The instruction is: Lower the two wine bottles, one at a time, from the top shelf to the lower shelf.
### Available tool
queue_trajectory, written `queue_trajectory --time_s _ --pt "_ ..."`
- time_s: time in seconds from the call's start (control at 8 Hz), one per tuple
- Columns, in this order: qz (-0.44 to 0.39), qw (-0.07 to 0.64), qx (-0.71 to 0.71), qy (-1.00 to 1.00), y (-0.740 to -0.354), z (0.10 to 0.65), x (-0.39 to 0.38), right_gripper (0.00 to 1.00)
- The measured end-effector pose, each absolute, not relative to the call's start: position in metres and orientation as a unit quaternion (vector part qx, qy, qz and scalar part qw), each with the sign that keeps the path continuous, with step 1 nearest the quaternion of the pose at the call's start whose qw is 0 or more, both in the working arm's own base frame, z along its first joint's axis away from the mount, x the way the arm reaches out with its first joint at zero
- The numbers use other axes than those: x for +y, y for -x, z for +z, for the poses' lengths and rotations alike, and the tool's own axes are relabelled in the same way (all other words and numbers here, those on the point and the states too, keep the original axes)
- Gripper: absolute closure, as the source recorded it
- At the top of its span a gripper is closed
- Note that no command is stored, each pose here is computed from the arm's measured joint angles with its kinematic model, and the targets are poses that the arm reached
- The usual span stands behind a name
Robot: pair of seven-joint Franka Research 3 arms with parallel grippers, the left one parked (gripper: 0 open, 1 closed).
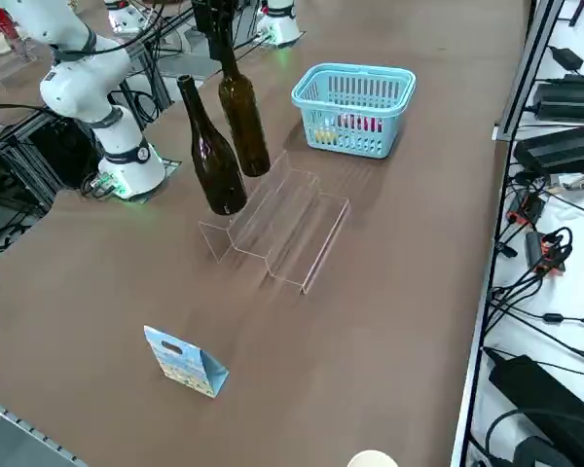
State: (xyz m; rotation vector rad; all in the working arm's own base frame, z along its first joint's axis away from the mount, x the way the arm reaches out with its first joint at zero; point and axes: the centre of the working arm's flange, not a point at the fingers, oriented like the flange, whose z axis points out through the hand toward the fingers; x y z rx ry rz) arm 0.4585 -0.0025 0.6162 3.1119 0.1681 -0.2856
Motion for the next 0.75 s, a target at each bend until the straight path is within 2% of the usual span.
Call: queue_trajectory --time_s 0.38,0.75 --pt "-0.090 0.007 0.054 -0.994 -0.4587 0.6165 -0.0027 0.53" --pt "-0.087 0.008 0.054 -0.995 -0.4595 0.6170 -0.0027 0.44"
